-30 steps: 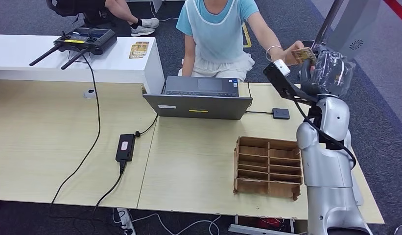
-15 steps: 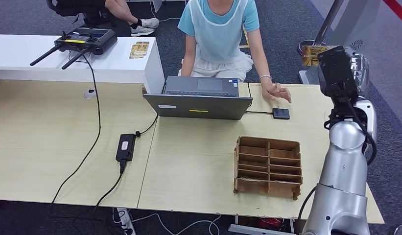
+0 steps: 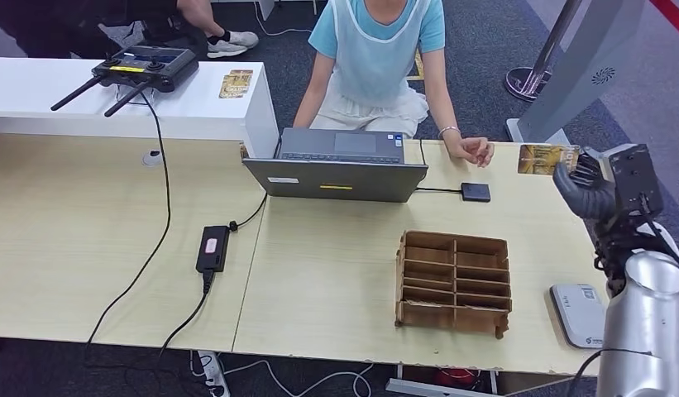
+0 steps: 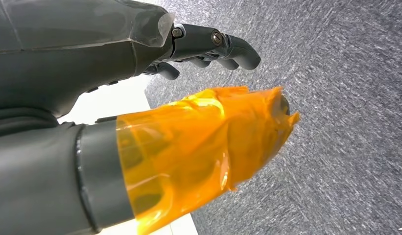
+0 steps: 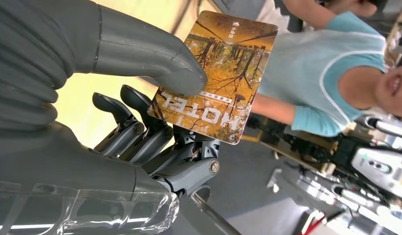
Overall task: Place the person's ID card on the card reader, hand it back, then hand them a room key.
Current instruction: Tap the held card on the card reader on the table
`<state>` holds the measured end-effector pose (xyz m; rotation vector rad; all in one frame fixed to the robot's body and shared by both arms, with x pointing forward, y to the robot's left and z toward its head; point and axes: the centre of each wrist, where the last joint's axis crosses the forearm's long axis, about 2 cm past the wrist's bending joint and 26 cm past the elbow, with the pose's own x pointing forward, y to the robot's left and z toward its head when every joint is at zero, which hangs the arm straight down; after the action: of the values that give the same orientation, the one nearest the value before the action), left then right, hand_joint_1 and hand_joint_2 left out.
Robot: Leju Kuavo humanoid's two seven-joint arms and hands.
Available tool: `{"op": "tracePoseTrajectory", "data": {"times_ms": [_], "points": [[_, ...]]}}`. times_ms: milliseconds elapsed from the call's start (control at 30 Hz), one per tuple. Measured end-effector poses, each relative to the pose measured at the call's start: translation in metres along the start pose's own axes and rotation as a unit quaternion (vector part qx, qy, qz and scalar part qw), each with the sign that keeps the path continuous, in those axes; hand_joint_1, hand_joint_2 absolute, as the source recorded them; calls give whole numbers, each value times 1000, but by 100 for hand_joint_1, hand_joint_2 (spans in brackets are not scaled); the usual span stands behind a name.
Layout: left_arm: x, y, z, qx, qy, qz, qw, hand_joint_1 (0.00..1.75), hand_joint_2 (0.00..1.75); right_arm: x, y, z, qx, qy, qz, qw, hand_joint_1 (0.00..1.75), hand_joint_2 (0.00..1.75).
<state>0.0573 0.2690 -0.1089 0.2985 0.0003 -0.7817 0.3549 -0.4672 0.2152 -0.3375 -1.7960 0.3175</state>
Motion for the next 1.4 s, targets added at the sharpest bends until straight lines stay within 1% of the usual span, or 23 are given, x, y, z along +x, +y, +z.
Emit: {"op": "tracePoseTrajectory", "data": {"times_ms": [133, 233, 367, 500, 700, 967, 1133, 1400], "points": [[-2, -1, 0, -4, 4, 13, 1000, 0, 0, -24, -25, 37, 32, 12, -41, 999, 175, 175], [-4, 0, -1, -5, 9, 21, 1000, 0, 0, -36, -41, 65, 50, 31, -53, 997, 175, 175], [-5, 1, -1, -6, 14, 26, 1000, 0, 0, -40, -62, 92, 74, 51, -66, 994, 175, 175], [-6, 1, -2, -6, 16, 28, 999, 0, 0, -37, -80, 109, 92, 63, -77, 991, 175, 175], [-7, 2, -2, -5, 18, 28, 999, 0, 0, -28, -107, 126, 117, 90, -68, 987, 175, 175], [-7, 2, -2, -3, 16, 23, 1000, 0, 0, -16, -135, 135, 135, 140, -36, 980, 175, 175], [-7, 2, -2, -2, 15, 20, 1000, 0, 0, -17, -144, 138, 133, 162, -26, 977, 175, 175], [-7, 3, -2, 0, 13, 16, 1000, 0, 0, -27, -148, 147, 123, 193, -22, 973, 175, 175]]}}
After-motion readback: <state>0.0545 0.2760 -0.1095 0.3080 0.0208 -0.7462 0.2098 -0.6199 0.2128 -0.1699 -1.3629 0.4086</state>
